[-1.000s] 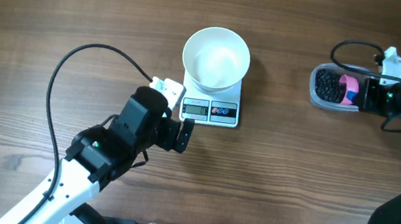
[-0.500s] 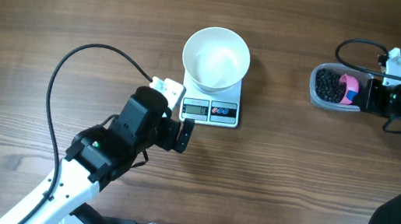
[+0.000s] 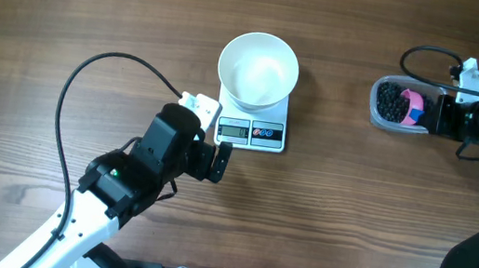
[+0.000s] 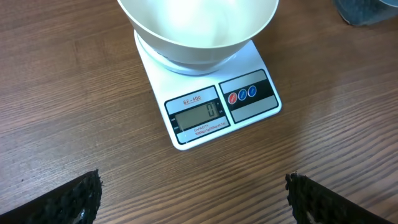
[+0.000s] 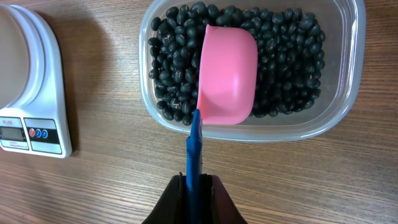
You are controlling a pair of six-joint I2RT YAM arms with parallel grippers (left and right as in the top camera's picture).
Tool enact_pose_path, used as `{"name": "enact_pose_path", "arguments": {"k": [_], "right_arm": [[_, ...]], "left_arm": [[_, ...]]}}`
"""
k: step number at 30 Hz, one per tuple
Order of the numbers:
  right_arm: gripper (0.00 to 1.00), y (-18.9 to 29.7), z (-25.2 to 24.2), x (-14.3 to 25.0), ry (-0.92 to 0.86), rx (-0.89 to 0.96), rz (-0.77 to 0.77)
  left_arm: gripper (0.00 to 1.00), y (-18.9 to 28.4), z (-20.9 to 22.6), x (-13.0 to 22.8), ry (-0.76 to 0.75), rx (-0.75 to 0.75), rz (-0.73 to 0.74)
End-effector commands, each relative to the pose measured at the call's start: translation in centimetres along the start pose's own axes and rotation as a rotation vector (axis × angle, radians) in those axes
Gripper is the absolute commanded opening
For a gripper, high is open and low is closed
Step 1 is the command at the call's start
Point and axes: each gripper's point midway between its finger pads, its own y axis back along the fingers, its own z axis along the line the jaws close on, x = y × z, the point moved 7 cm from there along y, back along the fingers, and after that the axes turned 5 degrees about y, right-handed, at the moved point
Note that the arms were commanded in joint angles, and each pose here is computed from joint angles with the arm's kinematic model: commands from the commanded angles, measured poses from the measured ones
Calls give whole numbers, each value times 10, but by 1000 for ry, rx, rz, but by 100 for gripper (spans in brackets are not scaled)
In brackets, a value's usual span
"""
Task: Scoop item into bowl and weigh 150g on scale
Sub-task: 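Push the pink scoop into the black beans with the right gripper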
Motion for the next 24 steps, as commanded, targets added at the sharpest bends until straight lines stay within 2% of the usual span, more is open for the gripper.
{"name": "enact_pose_path", "arguments": {"k": [1,17,24], "right_arm": [[4,-7,3,-5,-16,-56,-29],[4,-8,3,-7,-33,-63,-36],[4,-23,-1,-2,-41,-95,18]], "left_arm": [[100,-1,3,0,-17,-17,-1],[100,-1,3,0,-17,-17,-1],[100,-1,3,0,-17,-17,-1]]}}
